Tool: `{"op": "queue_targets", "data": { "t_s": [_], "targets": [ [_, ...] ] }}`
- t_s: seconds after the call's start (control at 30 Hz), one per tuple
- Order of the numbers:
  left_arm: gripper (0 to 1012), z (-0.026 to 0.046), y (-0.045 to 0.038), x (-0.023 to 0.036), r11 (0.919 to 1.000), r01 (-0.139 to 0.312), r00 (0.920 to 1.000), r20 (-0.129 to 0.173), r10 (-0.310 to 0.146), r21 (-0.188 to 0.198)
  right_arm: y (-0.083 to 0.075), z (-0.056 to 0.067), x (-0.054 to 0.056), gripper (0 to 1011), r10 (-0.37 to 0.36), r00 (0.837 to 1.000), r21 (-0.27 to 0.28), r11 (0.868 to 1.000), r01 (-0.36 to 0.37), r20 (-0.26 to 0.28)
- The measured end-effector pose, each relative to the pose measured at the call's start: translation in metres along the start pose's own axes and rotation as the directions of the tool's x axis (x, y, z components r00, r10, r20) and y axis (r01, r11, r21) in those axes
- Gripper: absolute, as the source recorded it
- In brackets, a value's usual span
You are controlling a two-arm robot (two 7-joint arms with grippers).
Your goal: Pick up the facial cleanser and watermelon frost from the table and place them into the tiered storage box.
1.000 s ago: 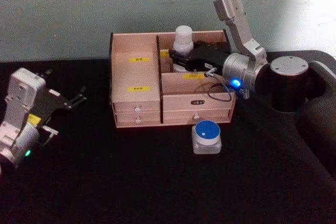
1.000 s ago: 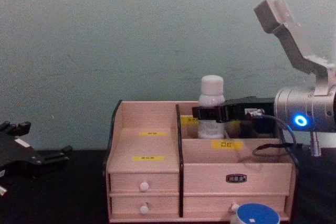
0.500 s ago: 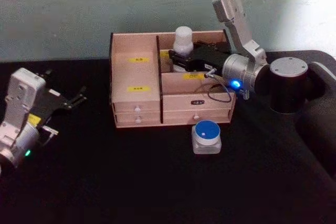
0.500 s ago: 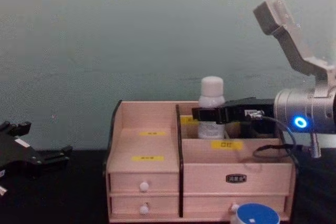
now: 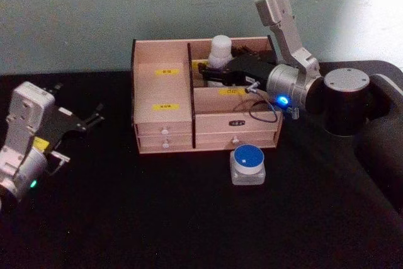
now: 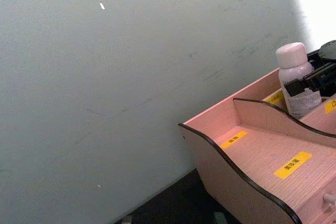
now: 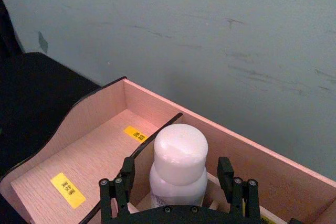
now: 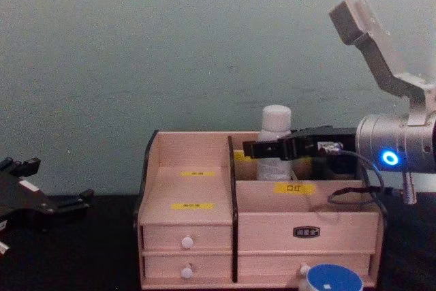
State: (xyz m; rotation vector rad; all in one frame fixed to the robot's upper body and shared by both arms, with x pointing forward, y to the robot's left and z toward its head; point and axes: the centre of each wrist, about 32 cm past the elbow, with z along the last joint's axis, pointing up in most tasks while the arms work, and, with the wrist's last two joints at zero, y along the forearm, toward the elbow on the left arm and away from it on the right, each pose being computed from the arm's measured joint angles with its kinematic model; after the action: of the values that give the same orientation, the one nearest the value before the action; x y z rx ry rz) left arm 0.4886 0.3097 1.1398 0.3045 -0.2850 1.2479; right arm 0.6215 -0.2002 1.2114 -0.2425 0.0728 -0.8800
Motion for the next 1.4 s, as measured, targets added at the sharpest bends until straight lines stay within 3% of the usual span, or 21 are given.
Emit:
{"op": "queue_targets", "data": {
  "t_s": [0.43,0.6,0.83,1.03,1.4],
  "targets": [
    [1001,0.0000,0.0000,0.0000,1.0000,0.000,1.0000,0.000,0.000,0.000,0.000,0.000,0.000,1003,0.000,1.000,0.000,1.000,0.000,-0.001],
    [1001,0.0000,0.0000,0.0000,1.0000,0.000,1.0000,0.000,0.000,0.000,-0.009,0.005,-0.001,1002,-0.002,1.000,0.029,1.000,0.001,0.009],
    [1001,0.0000,0.0000,0.0000,1.0000,0.000,1.0000,0.000,0.000,0.000,-0.031,0.007,-0.004,1003,-0.001,1.000,0.053,0.999,0.000,0.017],
    [1001,0.0000,0.0000,0.0000,1.0000,0.000,1.0000,0.000,0.000,0.000,-0.057,0.001,-0.007,1002,0.021,0.999,0.060,0.998,-0.022,0.028],
    [1001,0.0000,0.0000,0.0000,1.0000,0.000,1.0000,0.000,0.000,0.000,-0.112,-0.026,-0.012,1003,0.110,0.993,0.040,0.993,-0.112,0.044]
  ]
}}
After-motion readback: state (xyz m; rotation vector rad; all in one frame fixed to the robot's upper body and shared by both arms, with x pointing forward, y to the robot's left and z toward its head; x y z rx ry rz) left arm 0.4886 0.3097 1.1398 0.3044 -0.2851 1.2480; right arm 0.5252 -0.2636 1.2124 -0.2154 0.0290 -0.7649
